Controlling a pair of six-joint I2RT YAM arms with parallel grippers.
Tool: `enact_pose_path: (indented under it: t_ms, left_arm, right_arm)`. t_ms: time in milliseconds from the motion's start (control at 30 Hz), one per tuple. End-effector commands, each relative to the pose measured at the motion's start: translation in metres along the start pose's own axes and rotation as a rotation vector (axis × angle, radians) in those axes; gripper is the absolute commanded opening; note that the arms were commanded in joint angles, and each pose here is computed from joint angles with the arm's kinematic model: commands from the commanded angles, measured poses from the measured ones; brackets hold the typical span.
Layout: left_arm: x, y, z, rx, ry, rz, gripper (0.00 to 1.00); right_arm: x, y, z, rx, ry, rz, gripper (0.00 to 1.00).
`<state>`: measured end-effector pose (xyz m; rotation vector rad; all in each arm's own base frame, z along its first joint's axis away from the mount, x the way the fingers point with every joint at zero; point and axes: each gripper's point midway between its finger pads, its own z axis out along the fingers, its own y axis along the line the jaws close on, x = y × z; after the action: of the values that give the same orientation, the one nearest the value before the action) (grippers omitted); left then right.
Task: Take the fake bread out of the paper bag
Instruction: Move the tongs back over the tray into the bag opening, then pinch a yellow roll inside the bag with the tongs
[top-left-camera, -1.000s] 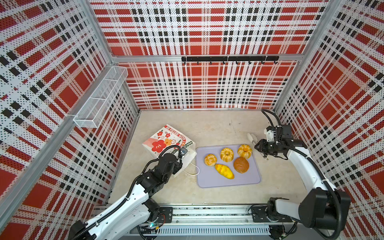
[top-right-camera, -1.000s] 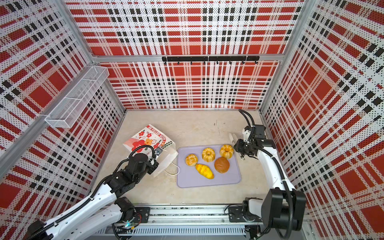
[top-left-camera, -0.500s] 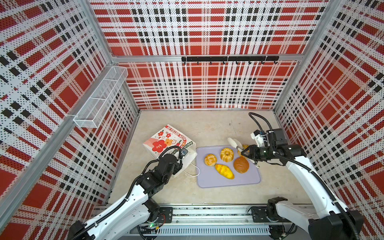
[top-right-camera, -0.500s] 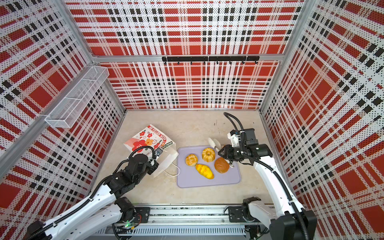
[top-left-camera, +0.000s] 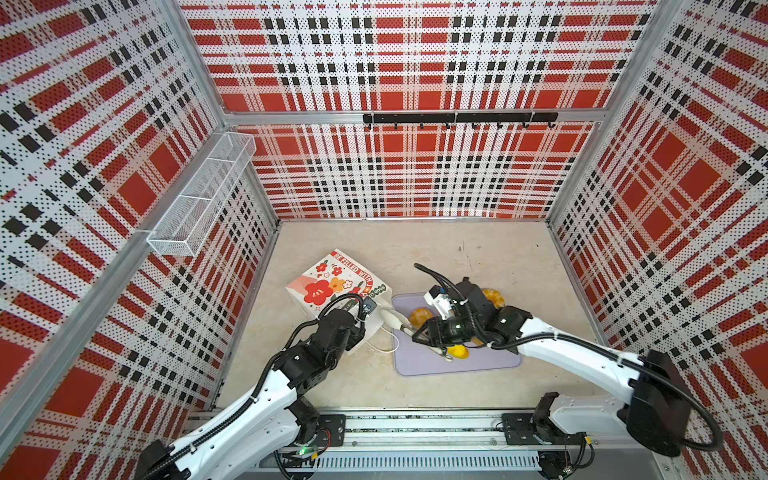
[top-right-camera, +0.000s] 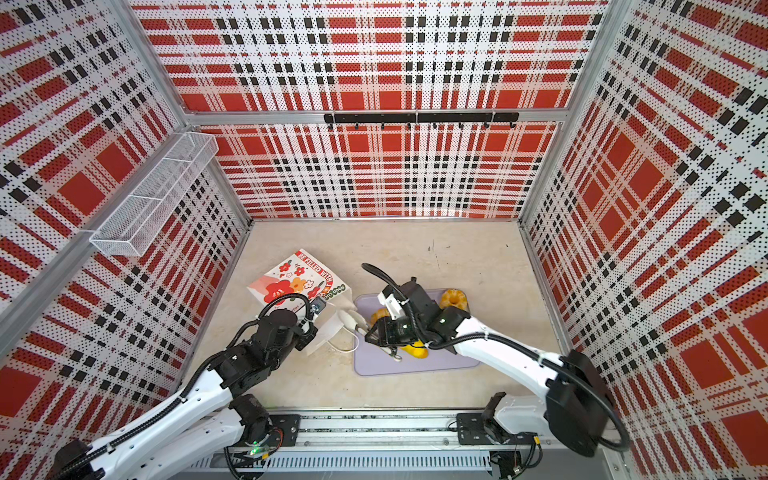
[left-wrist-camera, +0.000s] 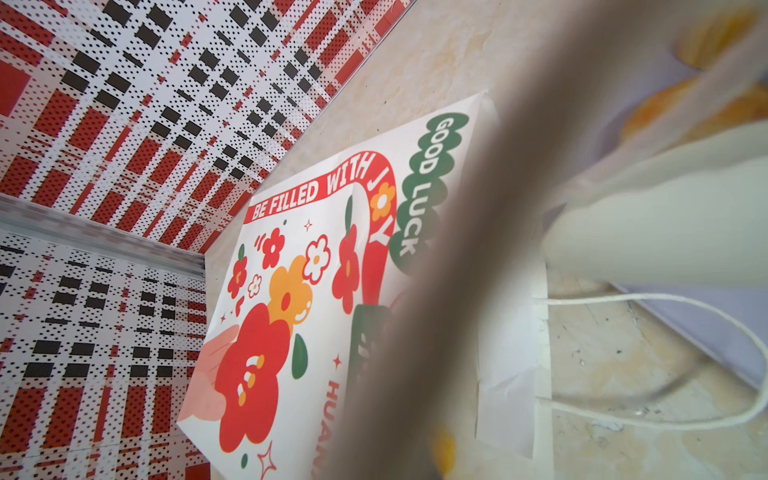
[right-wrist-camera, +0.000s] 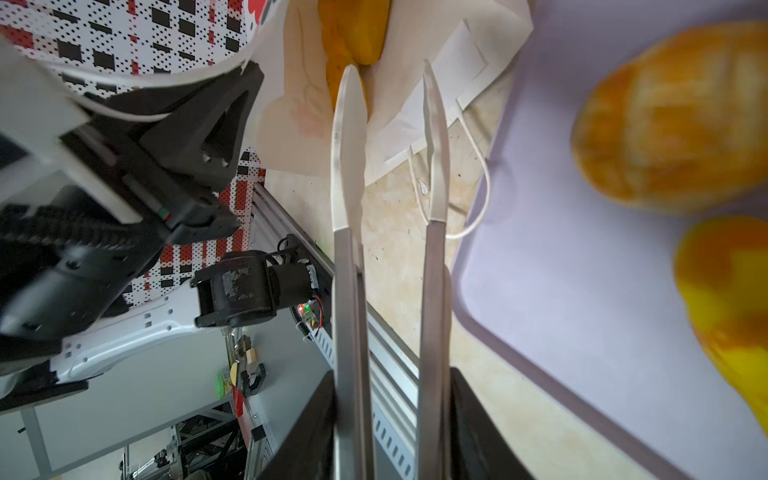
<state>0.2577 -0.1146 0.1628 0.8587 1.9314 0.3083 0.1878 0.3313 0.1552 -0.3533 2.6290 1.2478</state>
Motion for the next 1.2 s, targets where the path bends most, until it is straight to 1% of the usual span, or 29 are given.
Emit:
enact_pose_path:
  t_ms: [0, 133, 233, 400, 533, 767, 967, 1033, 1100, 1167]
  left_arm:
    - [0.002, -0.002, 0.002, -0.004, -0.001, -0.009, 0.0]
    - [0.004, -0.002, 0.004, -0.009, 0.009, -0.012, 0.0]
    - [0.006, -0.003, 0.005, -0.009, 0.015, -0.012, 0.0]
    - [0.007, -0.004, 0.006, -0.008, 0.021, -0.011, 0.0]
    - [0.005, -0.004, 0.008, -0.001, 0.019, -0.013, 0.0]
    - [0.001, -0.005, 0.011, 0.011, 0.014, -0.018, 0.0]
    - [0.001, -0.005, 0.011, 0.015, 0.009, -0.023, 0.0]
    - [0.0, -0.006, 0.011, 0.017, 0.005, -0.021, 0.0]
    - [-0.001, -0.005, 0.012, 0.015, 0.006, -0.026, 0.0]
    - [-0.002, -0.005, 0.012, 0.016, 0.005, -0.035, 0.0]
  right_arm:
    - [-0.034, 0.037, 0.023, -0.148, -0.104, -0.025, 0.41]
    - [-0.045, 0.045, 0.063, -0.213, -0.09, -0.01, 0.41]
    - [-0.054, 0.047, 0.085, -0.266, -0.096, 0.017, 0.42]
    - [-0.062, 0.055, 0.109, -0.311, -0.093, 0.018, 0.45]
    - [-0.067, 0.059, 0.12, -0.339, -0.099, 0.028, 0.48]
    - [-0.069, 0.056, 0.147, -0.33, -0.087, 0.063, 0.52]
    - [-0.063, 0.052, 0.176, -0.307, -0.04, 0.089, 0.52]
    - [-0.061, 0.058, 0.183, -0.317, -0.024, 0.084, 0.48]
    - [-0.058, 0.064, 0.181, -0.338, -0.019, 0.076, 0.38]
    - [-0.053, 0.067, 0.172, -0.335, -0.021, 0.061, 0.3]
